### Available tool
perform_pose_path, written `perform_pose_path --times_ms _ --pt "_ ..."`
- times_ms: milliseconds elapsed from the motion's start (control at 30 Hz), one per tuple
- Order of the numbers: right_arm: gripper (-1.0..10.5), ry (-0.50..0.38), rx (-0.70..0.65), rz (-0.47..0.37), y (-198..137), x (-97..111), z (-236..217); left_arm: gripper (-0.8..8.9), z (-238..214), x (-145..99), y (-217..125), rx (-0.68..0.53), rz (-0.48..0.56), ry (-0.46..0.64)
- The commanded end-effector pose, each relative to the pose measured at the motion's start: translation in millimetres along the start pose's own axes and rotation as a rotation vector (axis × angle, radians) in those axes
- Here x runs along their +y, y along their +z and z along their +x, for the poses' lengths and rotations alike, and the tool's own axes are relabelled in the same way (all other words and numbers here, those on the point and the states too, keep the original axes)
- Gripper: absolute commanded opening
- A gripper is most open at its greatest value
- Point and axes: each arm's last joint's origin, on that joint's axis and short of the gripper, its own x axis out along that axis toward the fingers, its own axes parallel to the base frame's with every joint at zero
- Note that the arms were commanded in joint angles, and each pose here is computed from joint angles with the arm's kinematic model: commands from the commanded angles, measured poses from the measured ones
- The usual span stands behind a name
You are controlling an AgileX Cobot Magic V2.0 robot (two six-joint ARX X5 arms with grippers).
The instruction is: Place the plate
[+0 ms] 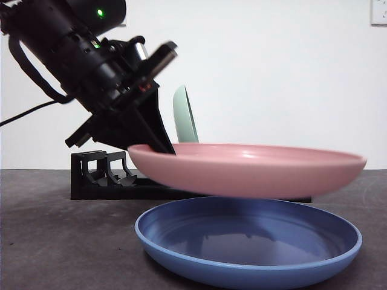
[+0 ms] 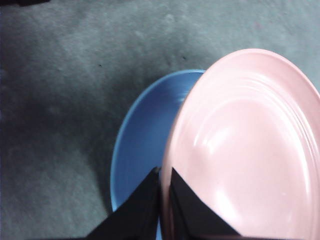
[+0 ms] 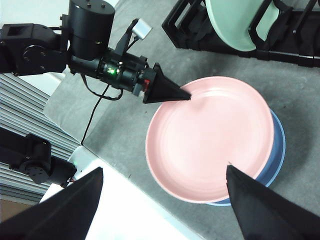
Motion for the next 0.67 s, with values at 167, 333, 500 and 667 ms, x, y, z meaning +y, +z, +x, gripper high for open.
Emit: perform_pose_path --times_ms 167,333,500,667 --pt "3.9 0.003 0.000 -0.009 0 3 -3 0.10 19 4 -1 0.028 -0.012 0.021" --pt "3.9 0.005 0.001 -0.008 0 3 -3 0.11 23 6 0 0.021 -0.008 0.022" --pt "3.9 0.005 0.001 -0.008 0 3 -3 0.37 24 4 1 0.006 0.011 0.015" --pt "3.9 0.005 0.001 -0.008 0 3 -3 0.39 26 0 -1 0.016 0.019 0.009"
